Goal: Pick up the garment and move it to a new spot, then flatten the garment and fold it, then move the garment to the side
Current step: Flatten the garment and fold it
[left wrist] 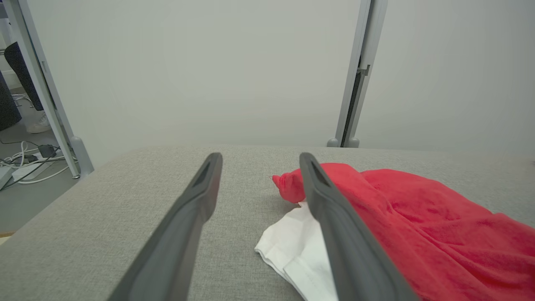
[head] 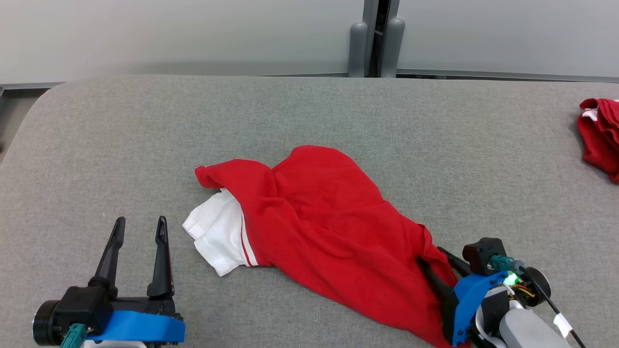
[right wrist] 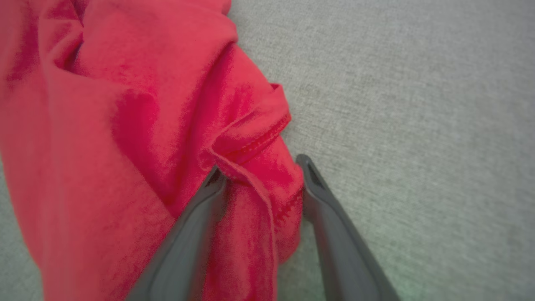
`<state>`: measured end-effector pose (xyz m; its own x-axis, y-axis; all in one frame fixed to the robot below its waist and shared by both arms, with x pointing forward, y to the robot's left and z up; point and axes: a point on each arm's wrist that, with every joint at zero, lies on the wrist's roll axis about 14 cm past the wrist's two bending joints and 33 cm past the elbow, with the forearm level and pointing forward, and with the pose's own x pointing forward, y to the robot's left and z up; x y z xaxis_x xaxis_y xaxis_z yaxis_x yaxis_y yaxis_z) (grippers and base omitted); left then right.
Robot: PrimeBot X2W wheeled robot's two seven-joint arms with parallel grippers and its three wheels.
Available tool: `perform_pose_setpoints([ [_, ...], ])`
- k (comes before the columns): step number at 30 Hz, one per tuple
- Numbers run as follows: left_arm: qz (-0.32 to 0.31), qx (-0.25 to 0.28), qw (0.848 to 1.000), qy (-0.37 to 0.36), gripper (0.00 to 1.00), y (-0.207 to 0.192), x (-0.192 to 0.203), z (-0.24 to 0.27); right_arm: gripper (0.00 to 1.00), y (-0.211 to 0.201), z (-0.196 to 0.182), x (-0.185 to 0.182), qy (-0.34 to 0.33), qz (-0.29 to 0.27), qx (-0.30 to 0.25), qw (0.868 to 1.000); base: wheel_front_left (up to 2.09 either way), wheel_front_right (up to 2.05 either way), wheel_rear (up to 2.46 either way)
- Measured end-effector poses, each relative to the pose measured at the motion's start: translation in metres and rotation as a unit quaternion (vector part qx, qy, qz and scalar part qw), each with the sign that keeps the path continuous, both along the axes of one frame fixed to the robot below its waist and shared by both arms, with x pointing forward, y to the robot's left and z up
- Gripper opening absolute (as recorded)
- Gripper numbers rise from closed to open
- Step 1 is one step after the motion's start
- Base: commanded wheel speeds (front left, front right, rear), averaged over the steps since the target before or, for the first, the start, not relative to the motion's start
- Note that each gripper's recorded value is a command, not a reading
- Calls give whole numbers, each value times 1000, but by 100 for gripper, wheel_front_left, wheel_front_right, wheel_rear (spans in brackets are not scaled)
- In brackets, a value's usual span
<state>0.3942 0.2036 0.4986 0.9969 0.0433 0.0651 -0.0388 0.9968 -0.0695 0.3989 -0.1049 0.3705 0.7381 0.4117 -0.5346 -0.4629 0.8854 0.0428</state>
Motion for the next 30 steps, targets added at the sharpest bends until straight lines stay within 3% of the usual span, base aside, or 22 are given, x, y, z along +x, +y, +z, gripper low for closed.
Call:
perform_pose_setpoints([
  [5,-3,-2,1000,0,100,-2,1,0,0,-10,18,15,-47,-21,16,999,0,0,0],
  [9,-5,-3,1000,-1,100,-4,1,1,0,-42,65,49,-165,-68,25,984,0,0,0],
  [13,-5,-3,1000,0,100,-5,1,0,0,-68,86,60,-218,-111,21,969,0,0,0],
  [22,-6,-7,1000,8,100,-6,3,-6,0,-74,84,65,-227,-133,18,965,0,0,0],
  [30,-11,-8,1000,13,100,-9,12,-11,0,-69,96,102,-238,-131,16,962,0,0,0],
])
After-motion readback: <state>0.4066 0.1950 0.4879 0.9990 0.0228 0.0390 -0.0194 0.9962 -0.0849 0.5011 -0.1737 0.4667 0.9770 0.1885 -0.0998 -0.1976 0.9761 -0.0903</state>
